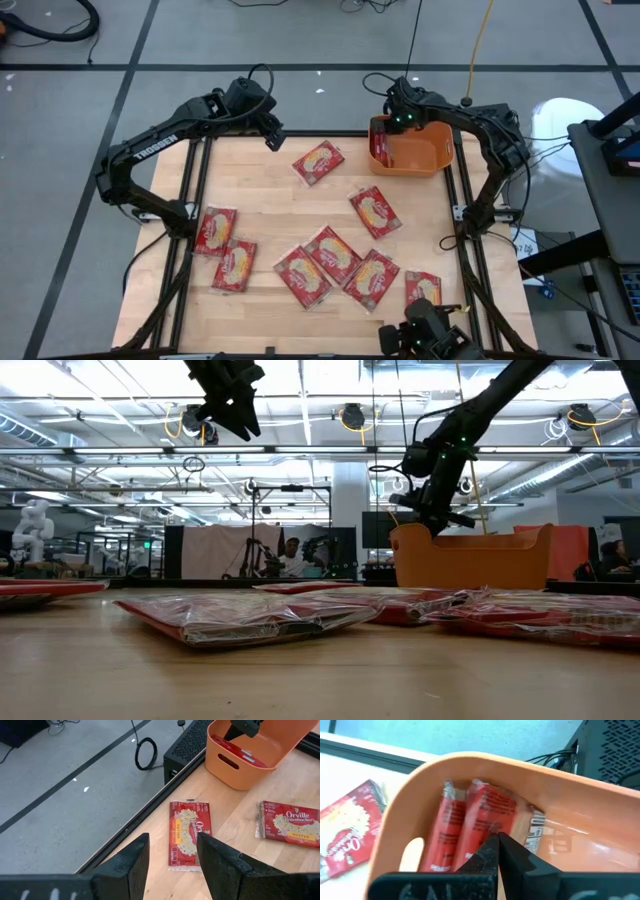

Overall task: Sort popcorn bags into baskets
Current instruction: Put the red popcorn bag into the orange bin

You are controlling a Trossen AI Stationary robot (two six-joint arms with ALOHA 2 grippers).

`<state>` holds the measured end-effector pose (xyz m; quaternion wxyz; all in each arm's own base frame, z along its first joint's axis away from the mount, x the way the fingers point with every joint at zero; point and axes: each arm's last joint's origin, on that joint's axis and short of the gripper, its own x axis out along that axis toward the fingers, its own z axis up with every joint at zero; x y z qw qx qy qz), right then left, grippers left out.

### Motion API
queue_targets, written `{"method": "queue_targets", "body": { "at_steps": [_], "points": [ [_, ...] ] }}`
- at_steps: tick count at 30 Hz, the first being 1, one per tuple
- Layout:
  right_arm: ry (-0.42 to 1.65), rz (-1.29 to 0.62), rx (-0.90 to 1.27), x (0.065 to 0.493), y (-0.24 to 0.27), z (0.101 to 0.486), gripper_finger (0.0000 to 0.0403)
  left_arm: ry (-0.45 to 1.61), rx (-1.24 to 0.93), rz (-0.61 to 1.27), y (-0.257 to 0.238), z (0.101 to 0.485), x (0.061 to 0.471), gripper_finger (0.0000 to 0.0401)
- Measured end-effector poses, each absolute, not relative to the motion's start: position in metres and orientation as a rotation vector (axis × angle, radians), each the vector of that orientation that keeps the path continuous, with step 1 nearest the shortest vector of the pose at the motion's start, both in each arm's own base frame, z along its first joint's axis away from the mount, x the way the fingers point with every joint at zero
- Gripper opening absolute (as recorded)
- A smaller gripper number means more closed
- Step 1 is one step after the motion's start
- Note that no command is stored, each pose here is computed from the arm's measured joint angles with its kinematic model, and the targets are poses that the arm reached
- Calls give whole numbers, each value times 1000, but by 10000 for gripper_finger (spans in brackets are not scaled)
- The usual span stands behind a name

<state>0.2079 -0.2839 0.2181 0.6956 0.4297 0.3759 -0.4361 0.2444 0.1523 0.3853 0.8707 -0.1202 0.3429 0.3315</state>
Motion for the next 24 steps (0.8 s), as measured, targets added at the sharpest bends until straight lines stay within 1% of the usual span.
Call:
{"method": "queue_targets", "body": {
  "at_steps": [6, 12, 18, 24],
  "points": [
    [735, -976, 916, 204, -279, 243, 0, 717, -252, 693, 152, 385, 244, 168],
    [609, -949, 829, 194, -263, 285, 0, 716, -253, 693, 152, 385, 244, 168],
    [537, -839, 764, 192, -220, 327, 0, 715, -257, 694, 152, 385, 244, 168],
    [538, -714, 727, 195, -167, 352, 0, 726, -271, 694, 151, 384, 244, 168]
  ]
}}
